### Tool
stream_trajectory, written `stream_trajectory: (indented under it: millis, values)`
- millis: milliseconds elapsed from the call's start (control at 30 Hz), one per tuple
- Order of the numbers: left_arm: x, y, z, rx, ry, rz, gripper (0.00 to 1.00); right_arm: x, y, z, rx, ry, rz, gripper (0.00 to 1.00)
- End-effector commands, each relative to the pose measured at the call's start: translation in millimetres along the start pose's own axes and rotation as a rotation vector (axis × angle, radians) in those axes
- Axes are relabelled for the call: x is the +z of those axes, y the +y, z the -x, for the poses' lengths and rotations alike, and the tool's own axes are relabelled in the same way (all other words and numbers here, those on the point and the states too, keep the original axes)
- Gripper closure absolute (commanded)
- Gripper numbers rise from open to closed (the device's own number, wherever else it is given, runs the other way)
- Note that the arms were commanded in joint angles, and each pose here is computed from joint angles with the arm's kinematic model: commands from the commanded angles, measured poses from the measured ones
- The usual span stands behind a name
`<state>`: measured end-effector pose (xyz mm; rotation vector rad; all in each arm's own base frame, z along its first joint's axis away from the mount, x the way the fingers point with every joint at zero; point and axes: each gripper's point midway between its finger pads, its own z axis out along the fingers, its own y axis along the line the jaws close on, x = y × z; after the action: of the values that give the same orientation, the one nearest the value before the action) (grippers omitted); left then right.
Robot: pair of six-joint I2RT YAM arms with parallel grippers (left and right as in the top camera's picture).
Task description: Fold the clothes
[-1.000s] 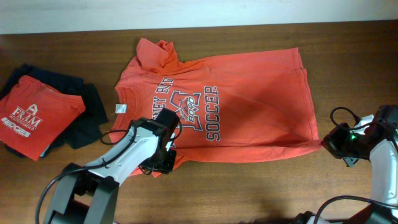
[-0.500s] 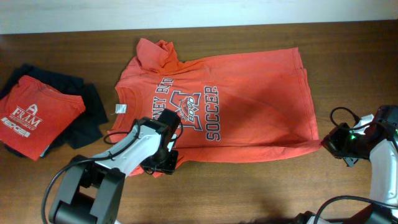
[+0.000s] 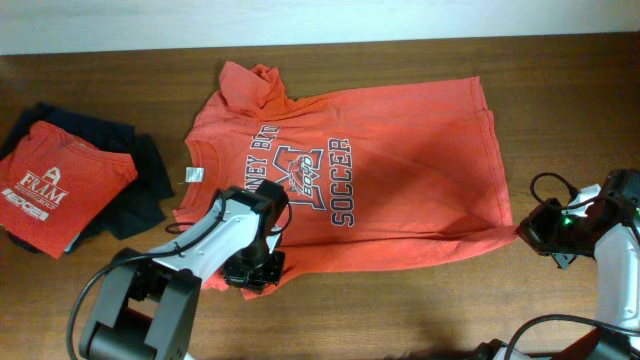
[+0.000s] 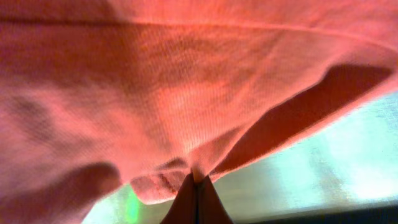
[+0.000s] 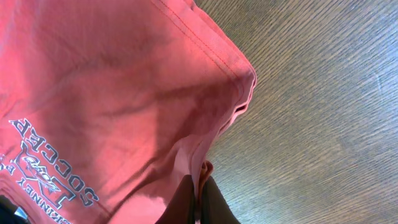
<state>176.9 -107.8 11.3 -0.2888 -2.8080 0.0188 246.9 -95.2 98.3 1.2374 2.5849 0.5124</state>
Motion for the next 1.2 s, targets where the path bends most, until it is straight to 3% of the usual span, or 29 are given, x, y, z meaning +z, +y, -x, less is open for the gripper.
stream_trajectory:
  millis: [0,200,667,700,733,767,800,900,1067,1167]
  values:
    - [-40,-21,1,0.017,-0.057,-0.101,1.00,-6,7,2,-0.018,-0.014,0.016,0.96]
    - [-115,-31,-2,0.046,-0.212,-0.148,0.99,-7,7,2,-0.022,-0.015,0.016,0.96]
    - [-120,-16,56,0.053,-0.411,-0.023,0.99,-7,7,2,-0.026,-0.016,0.016,0.96]
    - [-120,-17,59,0.053,-0.418,-0.025,0.92,-7,7,2,-0.026,-0.016,0.016,0.96]
    - [-119,-17,62,0.054,-0.419,-0.026,0.76,-7,7,2,-0.026,-0.016,0.016,0.96]
    - [-117,-18,62,0.054,-0.413,-0.028,0.54,-7,7,2,-0.026,-0.016,0.016,0.96]
    - [-115,-18,60,0.054,-0.395,-0.032,0.42,-7,7,2,-0.026,-0.015,0.016,0.96]
    - [-107,-15,42,0.036,-0.309,-0.025,0.25,-7,7,2,-0.031,-0.015,0.016,0.96]
    - [-99,-27,10,0.044,-0.176,-0.090,0.23,-7,7,2,-0.033,-0.015,0.016,0.96]
    - [-88,-39,-3,0.089,-0.133,-0.064,0.30,-7,7,2,-0.033,-0.016,0.016,0.96]
